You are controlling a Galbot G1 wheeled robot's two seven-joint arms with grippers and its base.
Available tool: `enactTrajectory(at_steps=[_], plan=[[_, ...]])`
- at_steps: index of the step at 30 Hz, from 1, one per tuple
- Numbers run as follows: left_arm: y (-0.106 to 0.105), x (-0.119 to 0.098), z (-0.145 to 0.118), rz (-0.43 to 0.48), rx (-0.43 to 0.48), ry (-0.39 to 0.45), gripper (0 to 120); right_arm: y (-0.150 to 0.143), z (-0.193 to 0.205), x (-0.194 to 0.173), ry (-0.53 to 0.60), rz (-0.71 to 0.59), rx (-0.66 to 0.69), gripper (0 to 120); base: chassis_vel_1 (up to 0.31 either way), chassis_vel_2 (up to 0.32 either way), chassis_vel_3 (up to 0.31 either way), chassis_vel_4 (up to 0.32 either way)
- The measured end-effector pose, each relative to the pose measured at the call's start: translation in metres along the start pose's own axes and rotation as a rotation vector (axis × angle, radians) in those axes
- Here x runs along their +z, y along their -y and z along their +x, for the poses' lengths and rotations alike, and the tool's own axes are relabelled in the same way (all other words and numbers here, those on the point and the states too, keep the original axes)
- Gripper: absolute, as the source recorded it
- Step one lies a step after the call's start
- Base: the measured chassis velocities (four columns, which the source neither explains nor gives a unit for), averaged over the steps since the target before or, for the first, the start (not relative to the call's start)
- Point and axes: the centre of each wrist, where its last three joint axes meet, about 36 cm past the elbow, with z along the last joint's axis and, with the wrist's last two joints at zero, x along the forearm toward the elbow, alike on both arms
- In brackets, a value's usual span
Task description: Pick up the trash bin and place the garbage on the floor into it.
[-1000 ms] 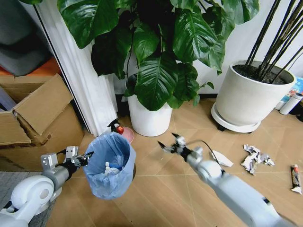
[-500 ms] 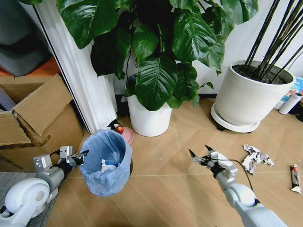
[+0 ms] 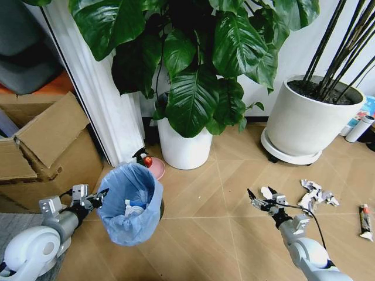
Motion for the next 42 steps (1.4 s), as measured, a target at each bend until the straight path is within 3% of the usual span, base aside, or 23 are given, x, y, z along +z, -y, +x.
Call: enactTrajectory(at_steps=[42], plan=[[0.003,0.005,-0.005,0.015,0.008,-0.010,0,-0.002,-0.001,0.012,-0.011,-0.024,0.002,100,-0.076,-0.079,0.078,0.082]])
